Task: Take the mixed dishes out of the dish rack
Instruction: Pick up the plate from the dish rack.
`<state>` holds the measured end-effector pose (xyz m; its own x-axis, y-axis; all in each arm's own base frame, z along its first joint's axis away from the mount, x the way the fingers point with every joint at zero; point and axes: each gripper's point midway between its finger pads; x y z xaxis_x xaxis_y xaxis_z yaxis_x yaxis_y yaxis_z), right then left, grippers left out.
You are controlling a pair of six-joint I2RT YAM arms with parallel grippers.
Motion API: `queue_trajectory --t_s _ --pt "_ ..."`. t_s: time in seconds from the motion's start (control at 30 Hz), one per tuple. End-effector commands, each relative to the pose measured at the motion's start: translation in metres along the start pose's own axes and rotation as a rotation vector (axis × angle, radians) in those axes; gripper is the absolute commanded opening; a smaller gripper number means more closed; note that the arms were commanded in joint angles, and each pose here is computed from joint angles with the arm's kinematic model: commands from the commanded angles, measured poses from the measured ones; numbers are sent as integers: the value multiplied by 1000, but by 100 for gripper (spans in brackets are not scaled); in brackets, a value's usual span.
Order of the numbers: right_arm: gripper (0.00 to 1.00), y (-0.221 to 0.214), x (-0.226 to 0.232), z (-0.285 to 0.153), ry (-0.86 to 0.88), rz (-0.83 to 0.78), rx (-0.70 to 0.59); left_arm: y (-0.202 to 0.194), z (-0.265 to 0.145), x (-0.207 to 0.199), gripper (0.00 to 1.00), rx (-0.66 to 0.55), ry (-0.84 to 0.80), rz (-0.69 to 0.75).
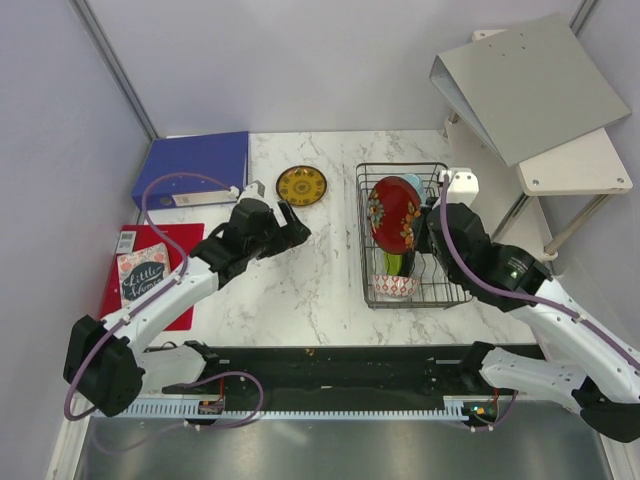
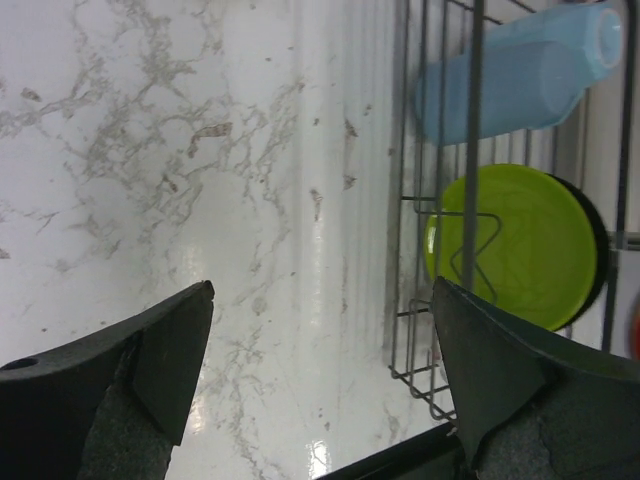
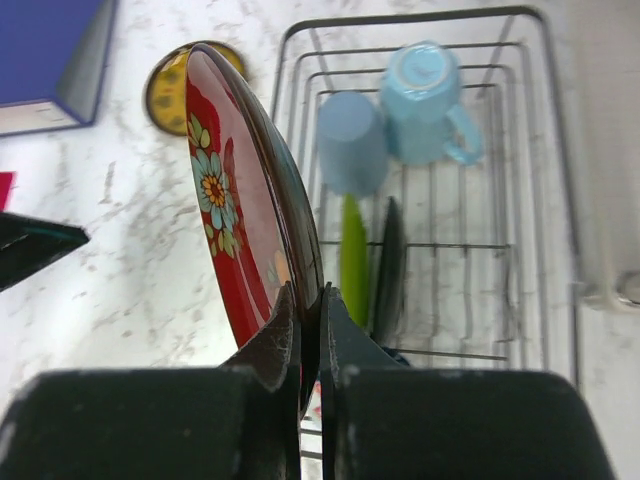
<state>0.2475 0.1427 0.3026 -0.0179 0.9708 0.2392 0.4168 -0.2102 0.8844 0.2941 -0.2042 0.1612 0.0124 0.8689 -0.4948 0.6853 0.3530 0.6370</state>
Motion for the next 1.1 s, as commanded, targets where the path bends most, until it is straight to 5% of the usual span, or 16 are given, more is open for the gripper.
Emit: queue_trajectory --t_s 0.0,0.23,0.63,0.73,0.93,1.07 --pt "0 10 58 1 265 150 -34 38 -33 -57 98 -104 -244 -51" --pt "0 -1 98 2 442 221 19 48 -82 -107 99 -178 -583 28" --pt "0 -13 138 -8 664 299 86 26 -71 -104 93 -115 -609 75" --pt "0 -9 143 -15 713 313 82 26 -71 -103 82 -121 -606 81" --pt "0 -5 142 -19 743 339 83 28 -75 -102 45 -139 -616 96" --pt "0 -2 138 -17 749 356 80 27 -76 -101 2 -146 -622 103"
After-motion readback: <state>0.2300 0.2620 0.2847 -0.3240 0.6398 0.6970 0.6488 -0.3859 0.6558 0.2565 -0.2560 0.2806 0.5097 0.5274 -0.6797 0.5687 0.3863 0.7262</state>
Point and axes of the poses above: each gripper's point midway between its finger pads, its own z axis out along the fingers, its own x axis along the line the jaws close on, y = z × x, and after that the axes turned 4 degrees about z, right-handed
